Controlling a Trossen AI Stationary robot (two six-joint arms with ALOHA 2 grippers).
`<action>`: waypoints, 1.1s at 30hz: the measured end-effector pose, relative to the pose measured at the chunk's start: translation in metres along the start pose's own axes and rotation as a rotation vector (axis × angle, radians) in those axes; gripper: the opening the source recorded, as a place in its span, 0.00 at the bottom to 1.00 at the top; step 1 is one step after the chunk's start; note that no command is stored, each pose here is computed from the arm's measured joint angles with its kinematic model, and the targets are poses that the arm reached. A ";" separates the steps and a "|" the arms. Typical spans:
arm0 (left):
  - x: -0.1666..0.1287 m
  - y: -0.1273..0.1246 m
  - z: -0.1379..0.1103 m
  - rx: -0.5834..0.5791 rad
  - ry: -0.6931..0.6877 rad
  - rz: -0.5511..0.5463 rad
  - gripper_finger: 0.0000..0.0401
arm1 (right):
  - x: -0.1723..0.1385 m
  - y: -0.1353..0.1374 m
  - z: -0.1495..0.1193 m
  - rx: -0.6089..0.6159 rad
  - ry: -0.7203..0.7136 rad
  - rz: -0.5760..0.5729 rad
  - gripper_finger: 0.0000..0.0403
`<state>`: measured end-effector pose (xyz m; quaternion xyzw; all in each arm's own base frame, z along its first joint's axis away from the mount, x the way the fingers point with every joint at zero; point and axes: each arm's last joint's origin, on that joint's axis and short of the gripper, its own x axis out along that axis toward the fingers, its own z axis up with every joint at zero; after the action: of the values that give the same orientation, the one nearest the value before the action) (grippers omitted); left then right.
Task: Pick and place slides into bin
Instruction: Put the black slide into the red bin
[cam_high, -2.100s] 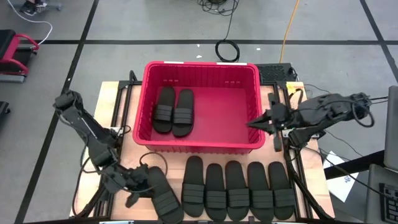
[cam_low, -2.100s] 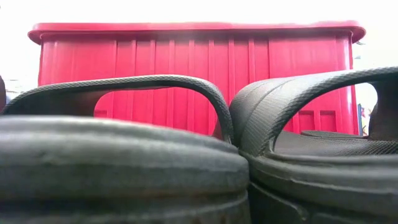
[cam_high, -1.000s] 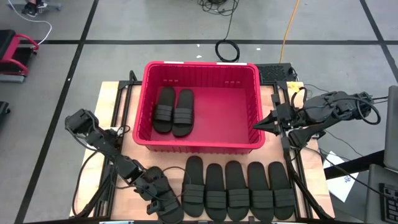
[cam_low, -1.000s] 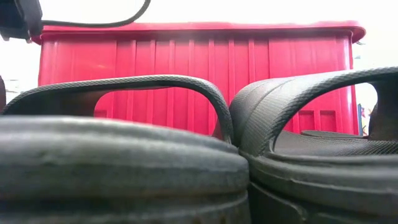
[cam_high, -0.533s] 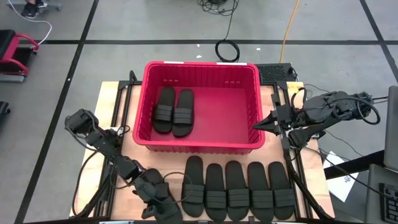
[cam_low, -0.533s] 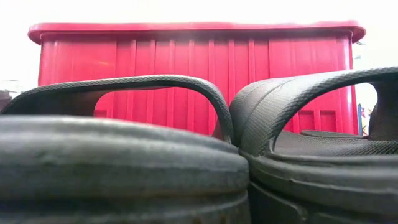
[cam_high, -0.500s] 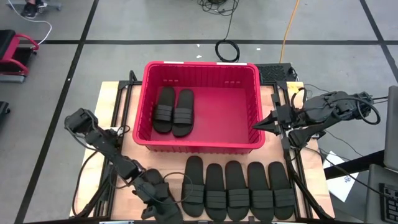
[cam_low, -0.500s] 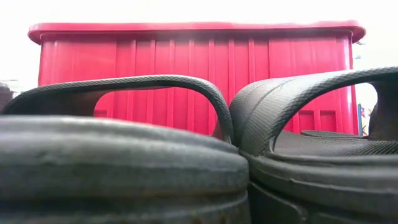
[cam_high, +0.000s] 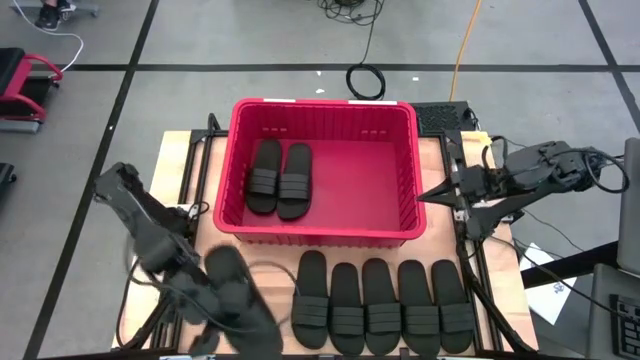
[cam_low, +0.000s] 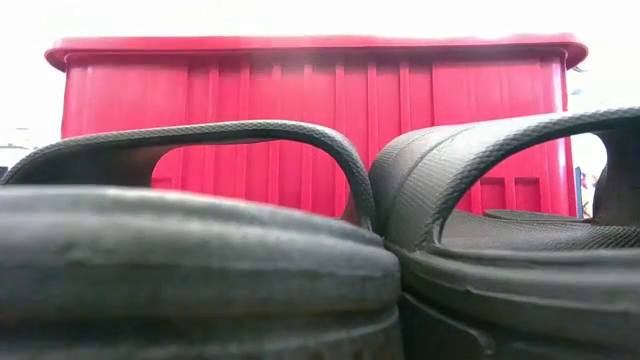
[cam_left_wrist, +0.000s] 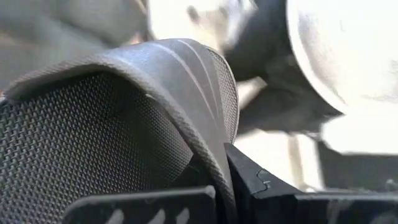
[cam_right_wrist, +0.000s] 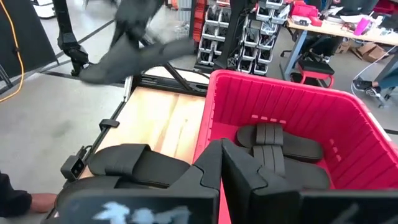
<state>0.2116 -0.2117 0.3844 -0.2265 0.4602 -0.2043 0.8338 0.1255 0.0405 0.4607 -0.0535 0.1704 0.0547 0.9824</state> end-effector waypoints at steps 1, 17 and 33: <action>-0.016 -0.003 0.007 0.047 -0.062 0.059 0.01 | -0.002 -0.001 -0.001 -0.006 0.002 0.000 0.00; -0.205 0.039 0.021 0.480 -0.661 0.790 0.01 | -0.014 -0.004 -0.004 -0.111 -0.006 -0.012 0.00; -0.248 0.103 -0.040 0.973 -1.181 0.815 0.01 | -0.016 -0.031 0.002 0.036 -0.053 -0.447 0.00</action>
<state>0.0683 0.0008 0.4743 0.2689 -0.1415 0.0873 0.9487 0.1153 0.0090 0.4702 -0.0709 0.1292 -0.1661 0.9750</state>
